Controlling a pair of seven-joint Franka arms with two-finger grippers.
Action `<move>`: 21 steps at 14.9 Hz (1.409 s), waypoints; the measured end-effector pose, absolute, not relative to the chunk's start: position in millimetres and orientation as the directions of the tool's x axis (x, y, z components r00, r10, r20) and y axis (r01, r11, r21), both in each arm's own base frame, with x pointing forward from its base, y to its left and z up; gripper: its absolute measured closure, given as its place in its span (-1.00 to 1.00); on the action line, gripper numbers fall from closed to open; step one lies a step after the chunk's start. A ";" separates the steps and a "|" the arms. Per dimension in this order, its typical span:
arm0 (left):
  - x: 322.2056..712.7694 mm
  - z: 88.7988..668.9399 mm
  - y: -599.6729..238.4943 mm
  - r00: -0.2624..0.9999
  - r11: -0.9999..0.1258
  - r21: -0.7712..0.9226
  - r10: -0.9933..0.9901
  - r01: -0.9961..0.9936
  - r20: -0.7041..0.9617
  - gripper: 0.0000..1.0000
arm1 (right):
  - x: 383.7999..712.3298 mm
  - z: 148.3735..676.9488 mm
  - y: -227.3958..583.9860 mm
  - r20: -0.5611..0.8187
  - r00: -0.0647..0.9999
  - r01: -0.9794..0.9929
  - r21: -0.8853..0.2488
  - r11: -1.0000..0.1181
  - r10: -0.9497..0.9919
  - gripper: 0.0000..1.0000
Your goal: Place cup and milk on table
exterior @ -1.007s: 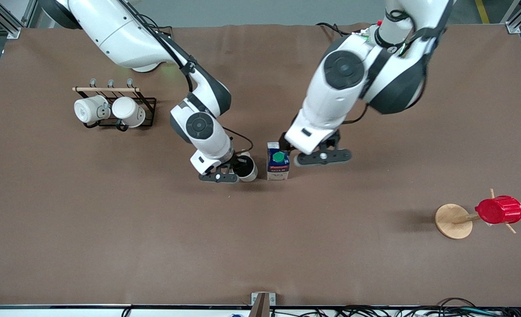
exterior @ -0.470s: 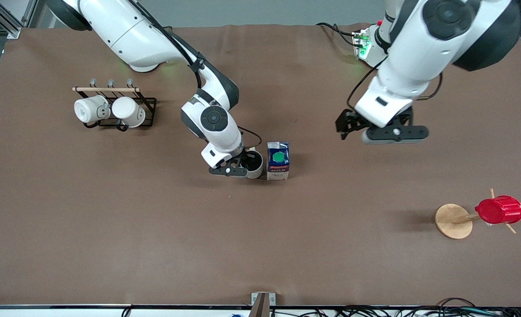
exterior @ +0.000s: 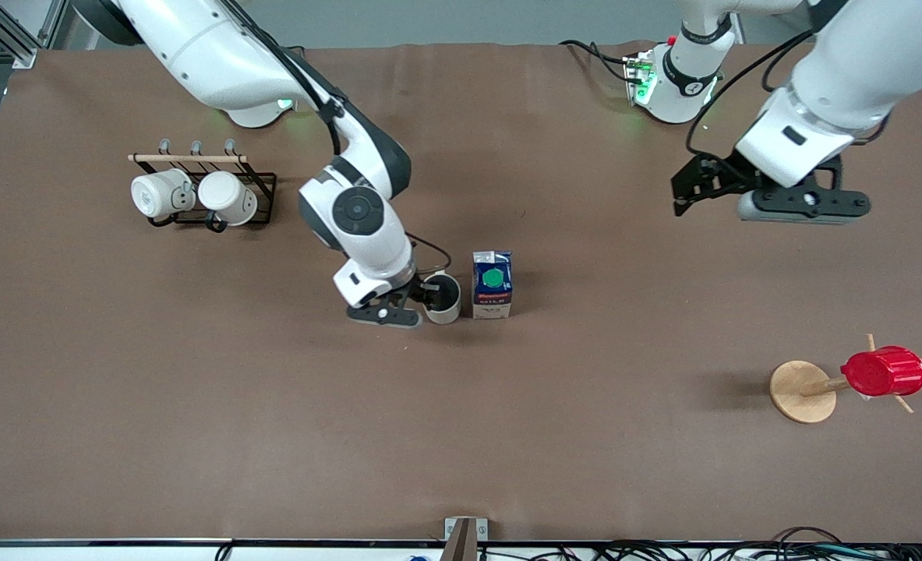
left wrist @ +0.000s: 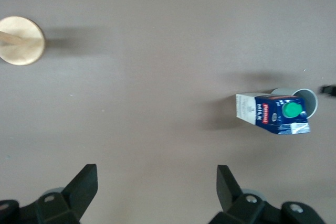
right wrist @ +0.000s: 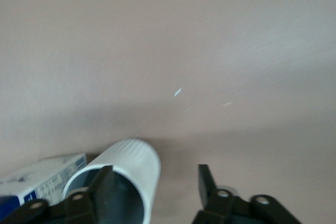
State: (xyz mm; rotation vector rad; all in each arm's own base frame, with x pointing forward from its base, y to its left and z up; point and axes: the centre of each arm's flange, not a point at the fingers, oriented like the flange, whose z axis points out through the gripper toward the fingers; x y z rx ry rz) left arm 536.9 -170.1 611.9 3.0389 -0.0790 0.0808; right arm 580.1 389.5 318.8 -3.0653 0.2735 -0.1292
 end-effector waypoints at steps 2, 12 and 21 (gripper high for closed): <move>538.4 611.4 -156.1 0.997 -0.994 0.095 -0.055 -0.060 0.055 -1.00 | 597.8 376.4 344.4 0.121 0.968 -0.218 -0.019 -0.976 -0.219 -0.98; 543.1 608.5 -113.9 0.988 -0.990 0.014 -0.139 -0.140 0.065 -1.00 | 600.8 580.2 57.1 0.157 0.962 -0.236 0.080 -0.968 -0.221 -1.00; 541.7 593.9 -89.0 0.996 -0.997 0.011 -0.078 -0.078 0.033 -1.00 | 530.7 677.5 -11.7 0.046 0.986 -0.159 0.001 -0.987 -0.159 -1.00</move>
